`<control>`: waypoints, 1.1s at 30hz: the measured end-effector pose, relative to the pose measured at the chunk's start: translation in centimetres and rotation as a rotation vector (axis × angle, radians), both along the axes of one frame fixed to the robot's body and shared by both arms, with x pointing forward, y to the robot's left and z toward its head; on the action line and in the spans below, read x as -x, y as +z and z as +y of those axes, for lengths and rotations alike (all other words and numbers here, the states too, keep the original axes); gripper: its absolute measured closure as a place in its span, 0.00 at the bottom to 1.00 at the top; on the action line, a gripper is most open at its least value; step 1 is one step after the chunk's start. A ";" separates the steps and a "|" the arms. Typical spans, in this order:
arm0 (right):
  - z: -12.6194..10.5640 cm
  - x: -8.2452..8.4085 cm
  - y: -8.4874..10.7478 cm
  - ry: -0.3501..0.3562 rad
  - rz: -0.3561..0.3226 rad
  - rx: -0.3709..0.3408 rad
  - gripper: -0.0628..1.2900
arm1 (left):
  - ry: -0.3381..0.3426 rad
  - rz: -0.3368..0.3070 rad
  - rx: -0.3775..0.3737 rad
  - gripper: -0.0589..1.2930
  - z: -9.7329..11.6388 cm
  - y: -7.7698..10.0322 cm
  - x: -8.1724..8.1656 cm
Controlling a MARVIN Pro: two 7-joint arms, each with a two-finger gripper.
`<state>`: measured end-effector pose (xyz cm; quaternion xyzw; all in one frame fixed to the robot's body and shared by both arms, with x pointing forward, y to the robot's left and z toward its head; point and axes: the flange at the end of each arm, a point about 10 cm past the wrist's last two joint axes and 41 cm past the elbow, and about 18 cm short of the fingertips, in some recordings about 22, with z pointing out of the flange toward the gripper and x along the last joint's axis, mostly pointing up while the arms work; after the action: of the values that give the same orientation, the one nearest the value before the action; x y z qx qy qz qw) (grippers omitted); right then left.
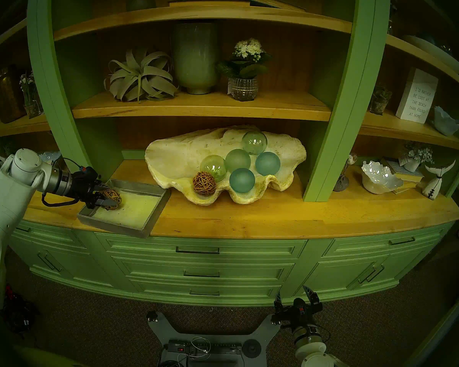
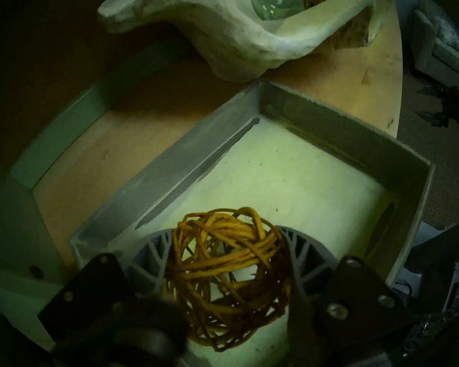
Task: Put wooden balls into bowl
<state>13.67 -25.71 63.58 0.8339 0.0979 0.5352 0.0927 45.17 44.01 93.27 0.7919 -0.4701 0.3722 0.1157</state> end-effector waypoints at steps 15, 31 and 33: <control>0.0 0.0 0.0 0.000 0.000 0.000 0.04 | -0.039 -0.131 0.163 0.51 -4.0 2.8 1.2; 0.0 0.0 0.0 0.000 0.000 0.000 0.04 | 0.082 -0.270 0.334 0.53 -4.7 4.4 4.1; 0.0 0.0 0.0 0.000 0.000 0.000 0.04 | 0.092 -0.272 0.369 0.53 -4.8 3.9 4.3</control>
<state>13.68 -25.70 63.59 0.8338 0.0979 0.5353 0.0926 40.88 39.18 97.18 0.7206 -0.3687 0.5600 0.1767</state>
